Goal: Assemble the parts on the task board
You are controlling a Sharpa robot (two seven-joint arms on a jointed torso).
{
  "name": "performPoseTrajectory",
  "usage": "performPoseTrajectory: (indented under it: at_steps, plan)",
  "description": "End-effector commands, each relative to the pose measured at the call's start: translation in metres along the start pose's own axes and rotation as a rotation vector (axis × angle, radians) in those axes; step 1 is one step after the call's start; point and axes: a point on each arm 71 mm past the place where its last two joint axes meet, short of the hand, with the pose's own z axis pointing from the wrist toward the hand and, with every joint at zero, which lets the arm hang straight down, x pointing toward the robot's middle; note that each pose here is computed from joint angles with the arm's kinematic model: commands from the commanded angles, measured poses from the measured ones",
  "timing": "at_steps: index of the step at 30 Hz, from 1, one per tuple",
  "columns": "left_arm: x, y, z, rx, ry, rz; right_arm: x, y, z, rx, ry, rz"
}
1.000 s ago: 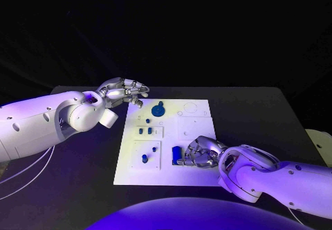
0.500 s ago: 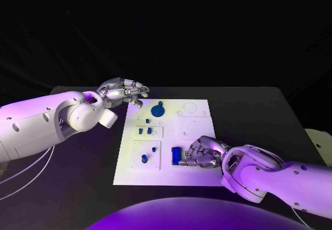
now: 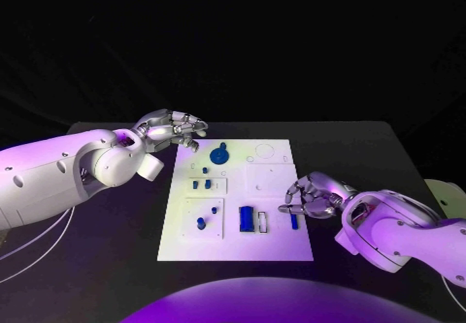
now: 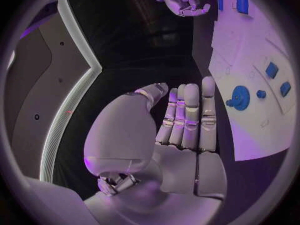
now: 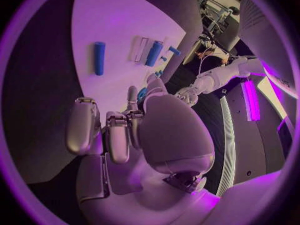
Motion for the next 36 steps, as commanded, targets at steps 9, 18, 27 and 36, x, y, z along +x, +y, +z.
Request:
performPoseTrajectory:
  at_steps: [9, 18, 27, 36]
  plan:
    - [0.0043, -0.0039, 0.0004, 0.039, 0.015, -0.002, -0.003, -0.029, -0.007, 0.09, -0.038, -0.115]
    - [0.0082, -0.0045, 0.0004, 0.045, 0.056, -0.011, 0.008, -0.035, -0.008, 0.114, -0.029, -0.156]
    - [0.0108, -0.005, 0.0, 0.05, 0.089, -0.018, 0.018, -0.033, 0.0, 0.122, -0.001, -0.168]
    - [0.0105, -0.0051, -0.0006, 0.051, 0.091, -0.017, 0.028, -0.032, 0.005, 0.125, 0.034, -0.184]
